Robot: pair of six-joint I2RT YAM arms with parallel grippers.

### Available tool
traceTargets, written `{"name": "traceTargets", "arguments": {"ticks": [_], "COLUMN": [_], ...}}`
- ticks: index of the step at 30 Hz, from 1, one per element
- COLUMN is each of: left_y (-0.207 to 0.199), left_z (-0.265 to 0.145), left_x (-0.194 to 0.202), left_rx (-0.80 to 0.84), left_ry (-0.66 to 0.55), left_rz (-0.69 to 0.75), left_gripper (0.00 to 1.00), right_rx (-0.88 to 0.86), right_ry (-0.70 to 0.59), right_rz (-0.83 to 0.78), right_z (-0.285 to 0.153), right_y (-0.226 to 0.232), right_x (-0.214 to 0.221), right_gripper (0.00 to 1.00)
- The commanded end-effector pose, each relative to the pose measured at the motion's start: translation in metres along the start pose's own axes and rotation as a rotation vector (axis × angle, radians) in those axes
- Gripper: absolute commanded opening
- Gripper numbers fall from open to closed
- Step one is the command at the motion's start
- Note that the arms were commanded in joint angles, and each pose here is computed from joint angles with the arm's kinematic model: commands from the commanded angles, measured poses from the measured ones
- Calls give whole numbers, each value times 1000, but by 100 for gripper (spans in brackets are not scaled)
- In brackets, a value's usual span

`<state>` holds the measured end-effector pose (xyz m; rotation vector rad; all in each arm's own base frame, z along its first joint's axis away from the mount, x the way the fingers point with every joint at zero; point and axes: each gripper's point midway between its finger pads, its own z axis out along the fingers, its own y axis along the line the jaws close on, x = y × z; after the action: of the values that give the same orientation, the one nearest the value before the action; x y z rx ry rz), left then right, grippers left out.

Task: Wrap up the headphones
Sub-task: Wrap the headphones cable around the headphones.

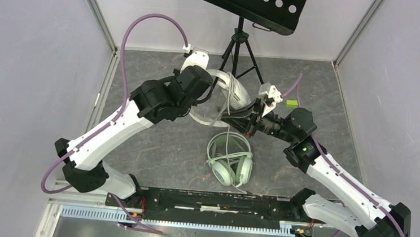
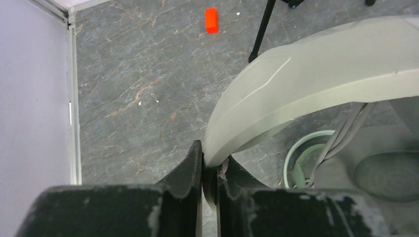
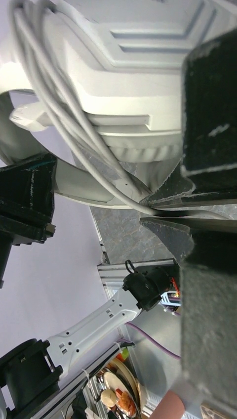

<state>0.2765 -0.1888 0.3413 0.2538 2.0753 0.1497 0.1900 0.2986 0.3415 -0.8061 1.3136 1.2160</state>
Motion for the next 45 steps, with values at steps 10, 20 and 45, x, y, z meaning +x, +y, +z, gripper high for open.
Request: {"name": "traceTargets", "arguments": {"ticks": [10,20,45], "left_y": [9,6,-6], "left_z": [-22,-29,-51], "left_x": [-56,-66,-85], "left_rx": [71,122,294], "left_ry": [-208,-245,-303], "left_rz": [-388,-460,-577], "left_gripper": [2,2,2], "right_rx": [57,57,66], "right_ry": [-56,-85,-335], "right_rz": [-18,53,-122], "right_z": [-9,-13,-19], "right_y": [-3,-4,0], "right_x": [-3,18,36], "right_gripper": [16,16,33]}}
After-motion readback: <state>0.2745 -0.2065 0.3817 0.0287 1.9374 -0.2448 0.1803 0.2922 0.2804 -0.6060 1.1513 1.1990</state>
